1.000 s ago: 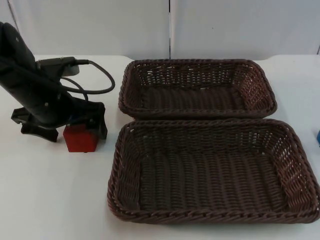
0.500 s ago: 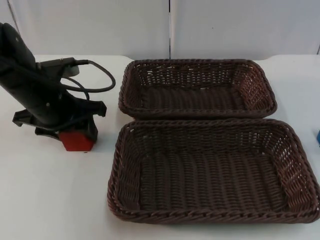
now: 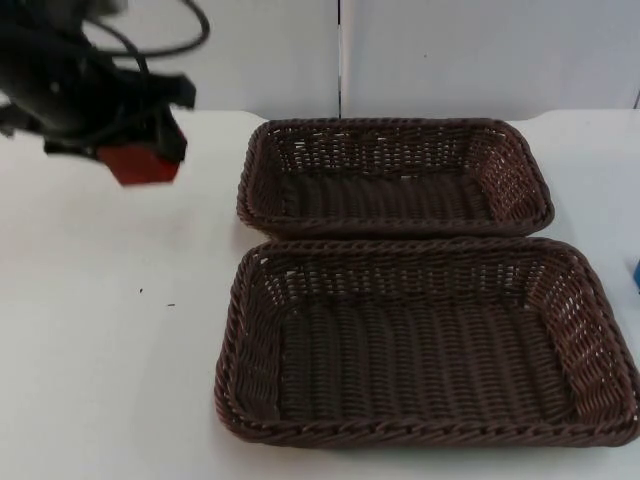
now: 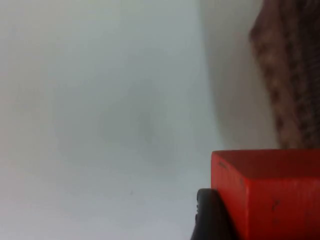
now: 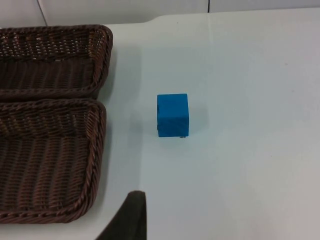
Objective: Pick up one cube with the left hand and place it into the upper basket. Pick up one cube with the right hand and place it into the lower basket.
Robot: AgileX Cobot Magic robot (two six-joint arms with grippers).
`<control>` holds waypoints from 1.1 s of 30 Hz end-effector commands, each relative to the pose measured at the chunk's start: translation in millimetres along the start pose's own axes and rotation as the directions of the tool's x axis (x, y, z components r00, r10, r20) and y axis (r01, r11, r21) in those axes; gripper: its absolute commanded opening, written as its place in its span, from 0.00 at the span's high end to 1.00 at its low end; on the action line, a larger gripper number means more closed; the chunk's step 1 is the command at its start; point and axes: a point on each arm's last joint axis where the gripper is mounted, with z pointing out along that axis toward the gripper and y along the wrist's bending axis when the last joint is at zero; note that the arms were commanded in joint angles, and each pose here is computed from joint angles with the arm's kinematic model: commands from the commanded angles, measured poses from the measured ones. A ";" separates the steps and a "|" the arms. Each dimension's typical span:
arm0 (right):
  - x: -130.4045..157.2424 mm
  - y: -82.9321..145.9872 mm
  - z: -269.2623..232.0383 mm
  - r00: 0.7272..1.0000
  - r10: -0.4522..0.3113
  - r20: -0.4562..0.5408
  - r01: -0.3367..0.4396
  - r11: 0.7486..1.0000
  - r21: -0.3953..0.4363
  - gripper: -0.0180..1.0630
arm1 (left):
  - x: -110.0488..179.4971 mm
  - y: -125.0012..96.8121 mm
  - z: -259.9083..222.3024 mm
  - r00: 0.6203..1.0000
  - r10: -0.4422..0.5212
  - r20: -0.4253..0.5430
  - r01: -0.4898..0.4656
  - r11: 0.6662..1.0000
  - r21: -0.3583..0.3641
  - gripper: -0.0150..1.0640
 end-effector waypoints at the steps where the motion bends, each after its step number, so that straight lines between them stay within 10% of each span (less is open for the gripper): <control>1: -0.7 -0.2 1.4 1.000 -0.003 0.000 0.003 1.000 0.005 0.01 | -6.5 -7.3 -18.5 0.999 0.020 0.040 -0.020 1.000 0.009 0.99; 33: -0.7 -0.2 1.4 1.000 -0.003 0.000 0.003 1.000 0.005 0.01 | -13.8 -20.4 -64.0 0.992 0.077 0.104 -0.080 0.996 0.025 0.99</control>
